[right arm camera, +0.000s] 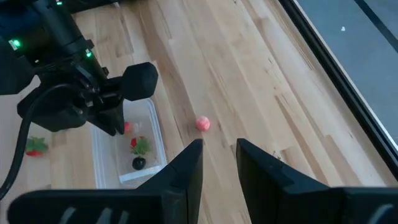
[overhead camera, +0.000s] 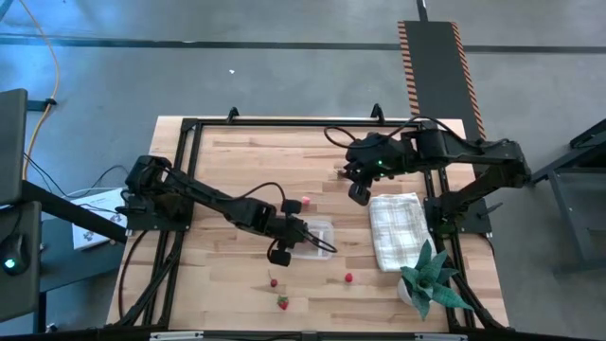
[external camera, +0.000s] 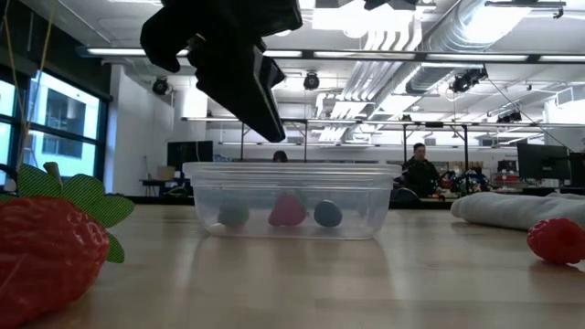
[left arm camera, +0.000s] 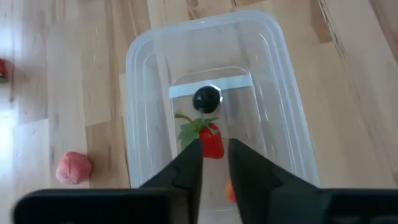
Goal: Pick and placing Produce into tupperware
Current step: Put the top strawberry into the bin
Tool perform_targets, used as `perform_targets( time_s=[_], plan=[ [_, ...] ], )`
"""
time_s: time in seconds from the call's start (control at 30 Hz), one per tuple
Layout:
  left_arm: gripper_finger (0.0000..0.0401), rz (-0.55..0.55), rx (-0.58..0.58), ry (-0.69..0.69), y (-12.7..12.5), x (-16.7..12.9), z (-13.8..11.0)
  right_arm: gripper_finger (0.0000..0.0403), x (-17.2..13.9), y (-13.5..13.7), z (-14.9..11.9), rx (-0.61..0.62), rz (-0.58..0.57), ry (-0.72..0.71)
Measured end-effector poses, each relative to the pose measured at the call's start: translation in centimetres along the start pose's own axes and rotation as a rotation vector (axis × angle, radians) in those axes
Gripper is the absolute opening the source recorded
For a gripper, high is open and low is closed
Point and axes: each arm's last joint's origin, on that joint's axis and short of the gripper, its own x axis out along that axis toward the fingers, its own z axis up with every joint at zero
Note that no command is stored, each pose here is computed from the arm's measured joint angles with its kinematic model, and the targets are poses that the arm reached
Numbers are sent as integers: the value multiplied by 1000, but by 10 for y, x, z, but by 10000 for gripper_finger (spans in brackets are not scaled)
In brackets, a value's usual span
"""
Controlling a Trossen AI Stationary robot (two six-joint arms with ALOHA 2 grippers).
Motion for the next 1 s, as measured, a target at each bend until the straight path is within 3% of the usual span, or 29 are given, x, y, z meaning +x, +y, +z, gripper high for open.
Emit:
perform_targets(
  time_s=[0.23,0.43,0.57,0.73,1.0],
  plan=[
    [145,82,-122,77,14,-18,6,90,0,-3,-4,-6,-72,27],
    [185,282,-279,265,53,-53,2,90,7,-16,-6,60,-139,98],
    [207,365,-397,298,77,-81,-3,90,23,-26,-5,74,-185,165],
    [225,393,-510,213,94,-121,-7,105,61,-40,-1,46,-201,276],
    [226,455,-575,142,99,-165,-19,159,148,-70,-4,-30,-189,492]
  ],
)
